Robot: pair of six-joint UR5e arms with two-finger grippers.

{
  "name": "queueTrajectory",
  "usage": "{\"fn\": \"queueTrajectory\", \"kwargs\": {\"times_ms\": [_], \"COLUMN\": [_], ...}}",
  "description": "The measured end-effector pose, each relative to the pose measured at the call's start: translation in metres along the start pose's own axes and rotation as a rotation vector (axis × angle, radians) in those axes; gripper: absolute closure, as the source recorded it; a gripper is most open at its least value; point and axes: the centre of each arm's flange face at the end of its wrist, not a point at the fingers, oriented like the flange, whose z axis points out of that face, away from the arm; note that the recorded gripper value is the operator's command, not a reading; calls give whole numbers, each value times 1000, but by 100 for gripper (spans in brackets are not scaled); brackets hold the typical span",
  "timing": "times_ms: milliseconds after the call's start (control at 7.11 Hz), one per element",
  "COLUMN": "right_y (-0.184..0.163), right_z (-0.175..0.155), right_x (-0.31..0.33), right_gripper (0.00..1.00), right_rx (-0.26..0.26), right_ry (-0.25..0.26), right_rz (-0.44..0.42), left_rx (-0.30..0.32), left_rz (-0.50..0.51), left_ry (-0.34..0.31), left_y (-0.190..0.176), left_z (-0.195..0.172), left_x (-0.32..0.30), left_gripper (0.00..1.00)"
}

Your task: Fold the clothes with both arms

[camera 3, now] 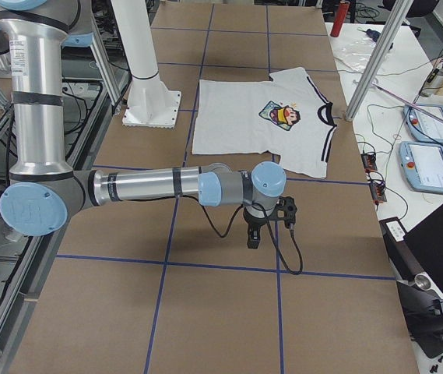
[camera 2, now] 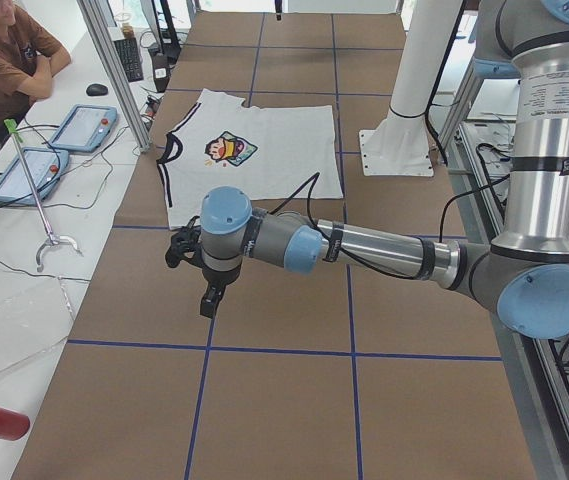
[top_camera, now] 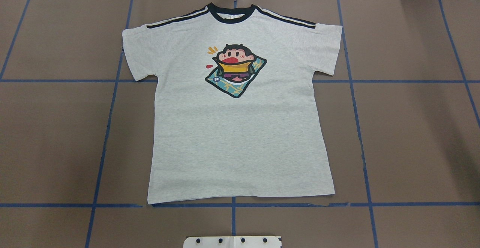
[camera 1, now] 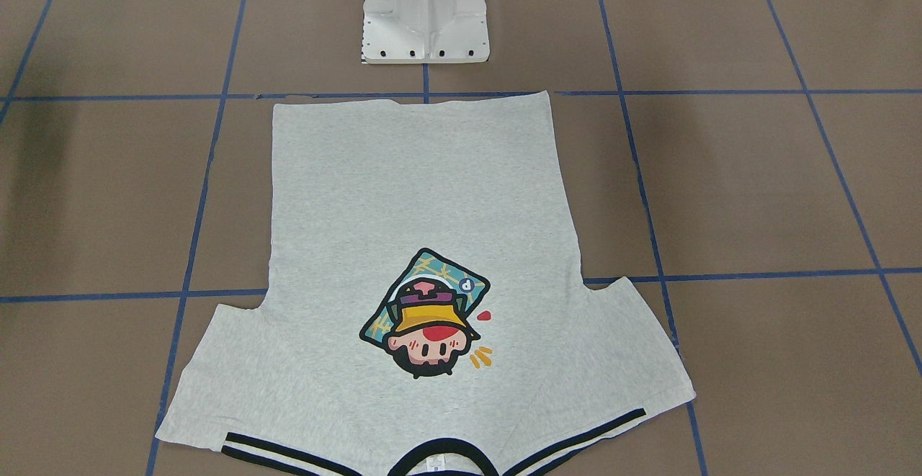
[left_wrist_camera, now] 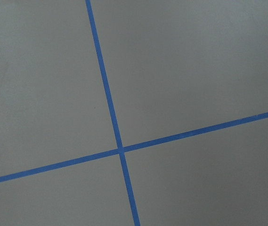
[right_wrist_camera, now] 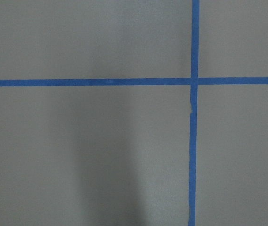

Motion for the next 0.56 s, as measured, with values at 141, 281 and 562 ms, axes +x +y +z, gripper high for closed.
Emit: {"fn": "queueTrajectory", "kwargs": {"times_ms": [141, 281, 562], "right_y": [-2, -2, -5], "right_z": [-1, -2, -4], "right_x": [-1, -2, -6], "right_gripper": [0, 0, 0], "right_rx": [3, 5, 28], "right_ry": [1, -1, -2], "right_rz": [-3, -6, -31], "left_rx": [2, 4, 8], "left_rz": [3, 8, 16], "left_ry": [1, 2, 8], "left_y": [4, 12, 19], "left_z": [-2, -5, -8], "left_x": [3, 8, 12], "left_gripper": [0, 0, 0]}}
